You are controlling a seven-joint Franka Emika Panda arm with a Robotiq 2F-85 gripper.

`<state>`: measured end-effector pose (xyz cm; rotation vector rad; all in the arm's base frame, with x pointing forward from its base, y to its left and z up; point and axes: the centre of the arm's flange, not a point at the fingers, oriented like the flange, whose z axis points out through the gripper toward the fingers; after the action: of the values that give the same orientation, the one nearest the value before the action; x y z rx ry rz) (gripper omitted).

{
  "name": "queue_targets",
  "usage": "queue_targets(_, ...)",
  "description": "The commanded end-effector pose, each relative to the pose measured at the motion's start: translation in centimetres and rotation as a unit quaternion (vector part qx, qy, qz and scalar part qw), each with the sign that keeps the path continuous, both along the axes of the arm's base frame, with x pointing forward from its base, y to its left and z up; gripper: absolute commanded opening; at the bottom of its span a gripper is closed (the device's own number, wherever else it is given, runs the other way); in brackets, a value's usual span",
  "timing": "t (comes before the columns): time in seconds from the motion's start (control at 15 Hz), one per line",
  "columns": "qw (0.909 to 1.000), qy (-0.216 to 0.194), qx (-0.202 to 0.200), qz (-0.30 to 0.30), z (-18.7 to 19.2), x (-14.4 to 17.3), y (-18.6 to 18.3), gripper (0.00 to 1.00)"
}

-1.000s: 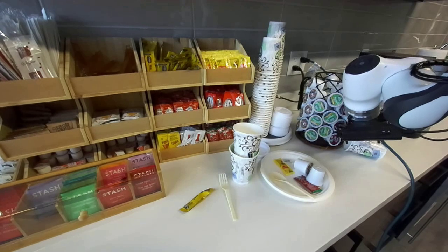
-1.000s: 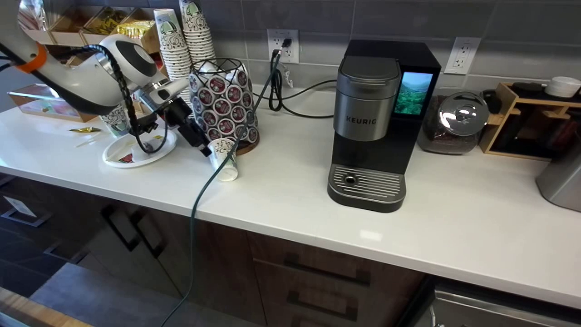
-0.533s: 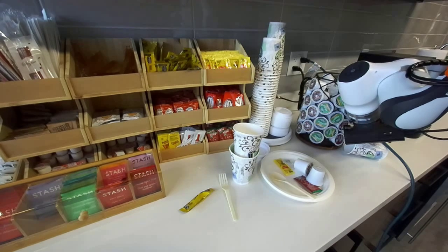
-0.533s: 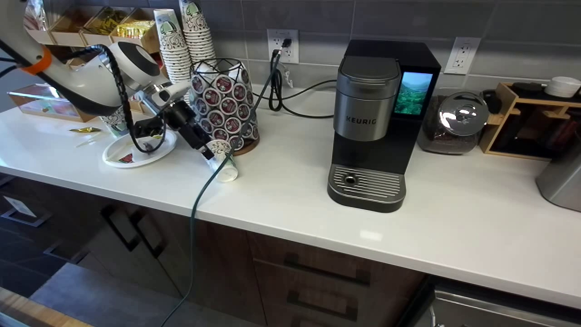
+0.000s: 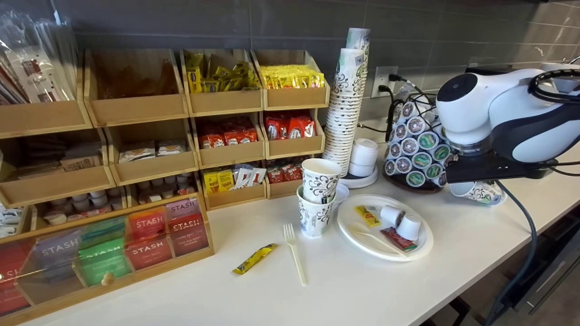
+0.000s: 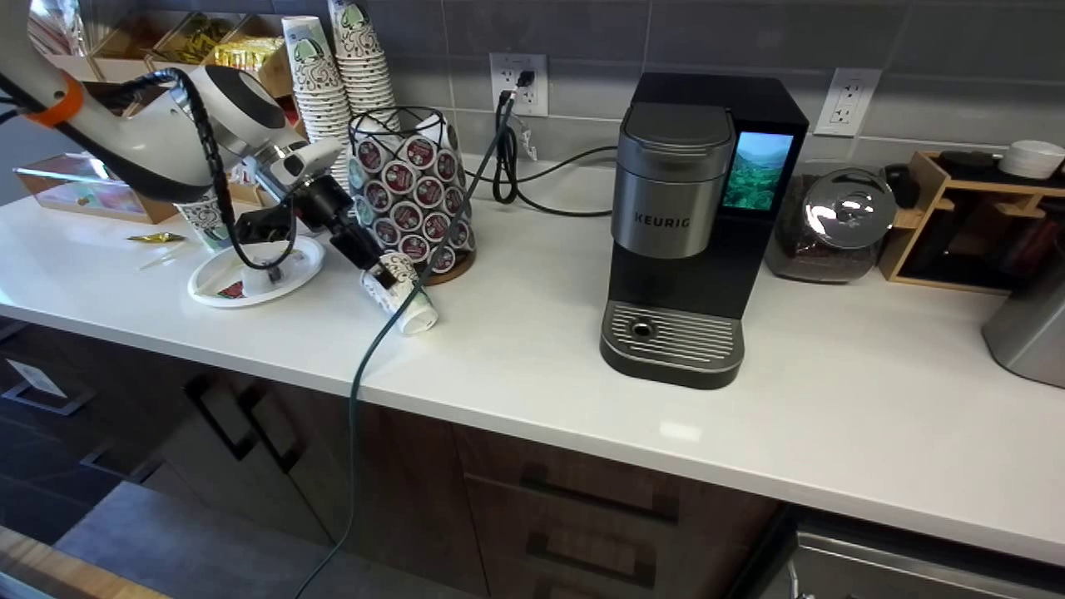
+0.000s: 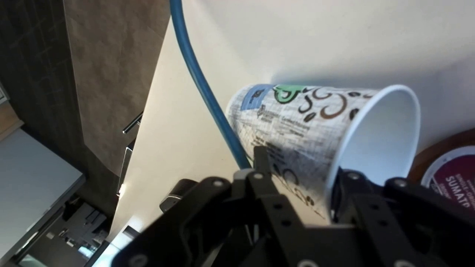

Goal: Pick up the laying styrofoam cup and place it on the counter top upright

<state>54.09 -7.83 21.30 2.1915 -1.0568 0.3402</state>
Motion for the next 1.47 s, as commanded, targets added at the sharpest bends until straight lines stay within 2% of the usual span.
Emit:
queue_targets(0.0, 1.0000, -0.001, -0.005, 0.005, 1.2, -1.5, 0.6, 0.05)
queue_targets(0.13, 0.9998, -0.011, 0.002, 0.014, 2.4, -2.4, 0.8, 0.00)
queue_targets(0.4, 0.9970, -0.015, 0.045, 0.060, 5.6, -5.6, 0.5, 0.01)
queue_targets(0.6, 0.9877, 0.007, 0.099, 0.121, 7.0, -8.1, -0.3, 0.01)
queue_targets(0.8, 0.9721, -0.002, 0.161, 0.171, 8.6, -9.9, 0.0, 0.01)
queue_targets(1.0, 0.9526, 0.002, 0.234, 0.195, 9.5, -10.1, 1.1, 0.01)
queue_targets(1.2, 0.9314, 0.027, 0.296, 0.211, 8.7, -10.3, 2.8, 0.01)
queue_targets(1.4, 0.9061, 0.043, 0.358, 0.222, 7.2, -8.8, 4.6, 0.01)
